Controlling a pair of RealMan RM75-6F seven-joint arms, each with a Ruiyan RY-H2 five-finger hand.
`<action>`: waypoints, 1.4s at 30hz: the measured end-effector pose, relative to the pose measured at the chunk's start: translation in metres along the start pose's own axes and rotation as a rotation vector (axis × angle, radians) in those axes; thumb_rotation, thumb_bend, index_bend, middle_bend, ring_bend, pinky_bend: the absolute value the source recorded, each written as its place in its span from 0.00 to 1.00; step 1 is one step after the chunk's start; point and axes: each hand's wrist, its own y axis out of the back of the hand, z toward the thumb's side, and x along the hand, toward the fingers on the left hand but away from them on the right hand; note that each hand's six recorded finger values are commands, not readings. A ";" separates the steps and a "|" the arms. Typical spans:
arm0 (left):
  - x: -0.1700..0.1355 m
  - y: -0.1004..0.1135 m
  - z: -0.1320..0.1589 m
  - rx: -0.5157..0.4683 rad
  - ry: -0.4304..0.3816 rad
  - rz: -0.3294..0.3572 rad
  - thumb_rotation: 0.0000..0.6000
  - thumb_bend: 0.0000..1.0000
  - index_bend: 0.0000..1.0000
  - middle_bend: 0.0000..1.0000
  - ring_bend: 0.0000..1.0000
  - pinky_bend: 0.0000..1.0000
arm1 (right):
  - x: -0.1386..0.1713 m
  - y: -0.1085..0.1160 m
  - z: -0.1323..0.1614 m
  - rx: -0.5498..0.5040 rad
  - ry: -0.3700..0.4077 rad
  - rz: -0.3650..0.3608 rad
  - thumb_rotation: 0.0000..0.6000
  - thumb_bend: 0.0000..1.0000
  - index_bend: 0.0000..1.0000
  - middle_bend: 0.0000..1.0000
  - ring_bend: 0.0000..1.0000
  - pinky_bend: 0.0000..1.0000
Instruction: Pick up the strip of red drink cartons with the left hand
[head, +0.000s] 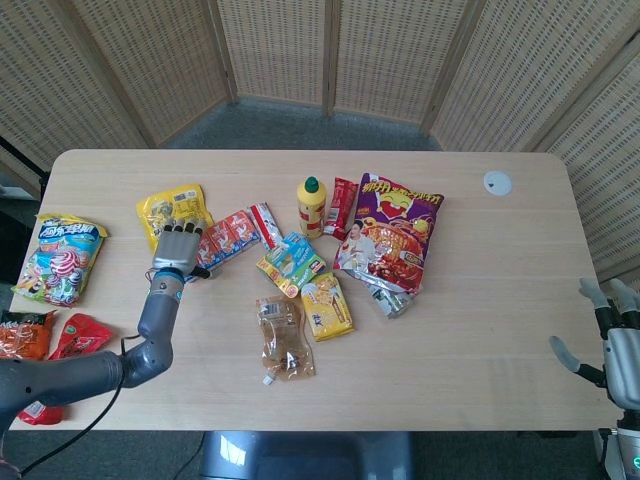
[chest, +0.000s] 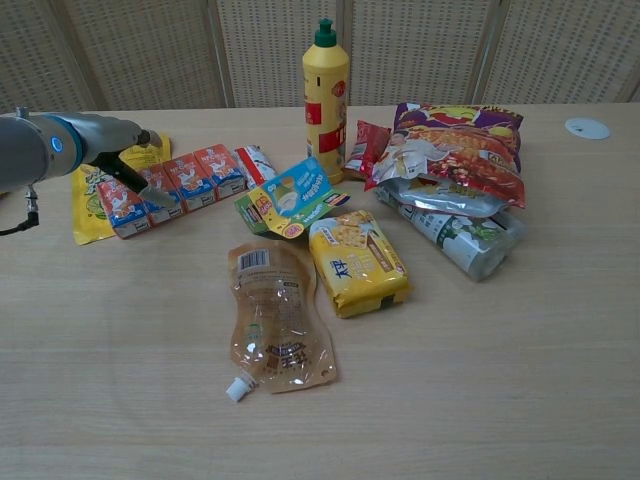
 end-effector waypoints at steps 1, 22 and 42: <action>0.000 -0.001 0.000 0.005 0.002 0.000 0.49 0.07 0.00 0.00 0.00 0.00 | 0.000 0.000 0.000 0.000 -0.001 0.000 0.07 0.26 0.09 0.25 0.00 0.00; 0.015 -0.028 -0.002 0.037 0.053 -0.065 0.52 0.07 0.00 0.00 0.00 0.00 | 0.006 0.005 -0.005 -0.002 -0.023 -0.005 0.07 0.26 0.09 0.25 0.00 0.00; 0.012 -0.027 0.023 0.028 0.027 -0.079 0.98 0.37 0.04 0.18 0.27 0.50 | 0.011 0.009 -0.009 -0.008 -0.030 -0.020 0.06 0.26 0.09 0.25 0.00 0.00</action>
